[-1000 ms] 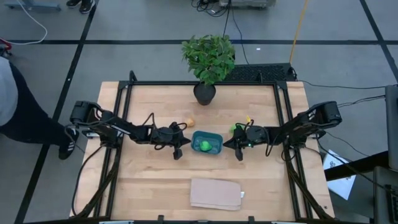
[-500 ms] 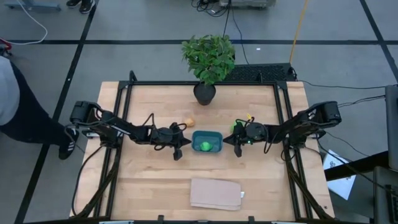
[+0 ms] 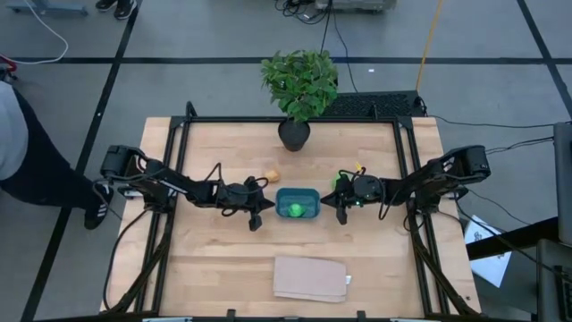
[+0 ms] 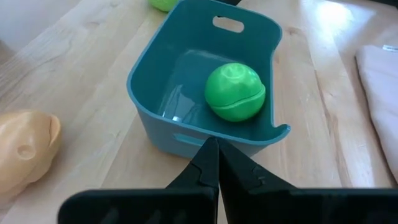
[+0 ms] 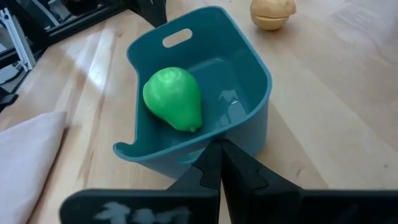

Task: Pick and placing Produce into tupperware
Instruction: Adjust the blue container, then put the lime into the blue container

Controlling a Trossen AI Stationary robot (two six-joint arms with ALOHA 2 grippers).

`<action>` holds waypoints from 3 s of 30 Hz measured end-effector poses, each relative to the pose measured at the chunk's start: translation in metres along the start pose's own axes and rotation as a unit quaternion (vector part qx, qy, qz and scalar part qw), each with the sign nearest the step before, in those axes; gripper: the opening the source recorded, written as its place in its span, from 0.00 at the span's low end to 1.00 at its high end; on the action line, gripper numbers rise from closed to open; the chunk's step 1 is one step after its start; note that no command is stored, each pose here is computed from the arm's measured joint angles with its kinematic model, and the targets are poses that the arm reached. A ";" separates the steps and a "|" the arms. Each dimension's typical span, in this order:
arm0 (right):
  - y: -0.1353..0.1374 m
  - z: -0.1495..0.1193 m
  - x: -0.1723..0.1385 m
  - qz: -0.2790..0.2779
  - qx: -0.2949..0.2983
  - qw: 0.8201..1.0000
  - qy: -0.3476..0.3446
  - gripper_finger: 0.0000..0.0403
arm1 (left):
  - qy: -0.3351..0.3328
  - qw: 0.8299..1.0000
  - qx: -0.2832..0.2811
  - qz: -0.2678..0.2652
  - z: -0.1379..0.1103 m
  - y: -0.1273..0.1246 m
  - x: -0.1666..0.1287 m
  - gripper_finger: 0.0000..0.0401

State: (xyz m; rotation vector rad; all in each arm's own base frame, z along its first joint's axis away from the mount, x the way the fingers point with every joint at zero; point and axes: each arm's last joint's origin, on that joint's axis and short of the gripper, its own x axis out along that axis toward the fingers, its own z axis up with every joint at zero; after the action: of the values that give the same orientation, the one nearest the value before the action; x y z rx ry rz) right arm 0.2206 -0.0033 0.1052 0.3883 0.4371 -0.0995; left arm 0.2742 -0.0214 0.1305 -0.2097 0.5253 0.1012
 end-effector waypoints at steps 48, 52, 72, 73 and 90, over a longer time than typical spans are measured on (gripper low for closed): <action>-0.004 -0.003 0.000 -0.003 0.012 1.000 0.023 0.00 | 0.021 0.999 0.017 0.031 -0.005 0.003 0.000 0.00; -0.004 -0.003 0.000 -0.003 0.012 1.000 0.023 0.00 | 0.033 0.998 0.020 0.049 -0.008 0.004 0.000 0.01; -0.002 0.003 -0.044 0.011 -0.002 0.999 -0.051 0.00 | 0.011 0.989 0.098 0.110 0.022 0.006 -0.051 0.00; -0.002 0.004 -0.045 0.011 -0.006 0.999 -0.053 0.00 | 0.007 0.988 0.103 0.113 0.024 0.007 -0.055 0.00; 0.003 0.030 -0.080 0.016 -0.109 0.982 -0.150 0.00 | -0.114 0.971 0.152 0.144 0.049 0.015 -0.133 0.00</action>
State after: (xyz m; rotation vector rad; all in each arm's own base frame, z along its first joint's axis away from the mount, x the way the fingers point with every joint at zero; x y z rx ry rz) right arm 0.1610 -0.0110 0.1660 0.1597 0.1404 -0.0758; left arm 0.1808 -0.0011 0.2366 0.1789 0.3336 0.3201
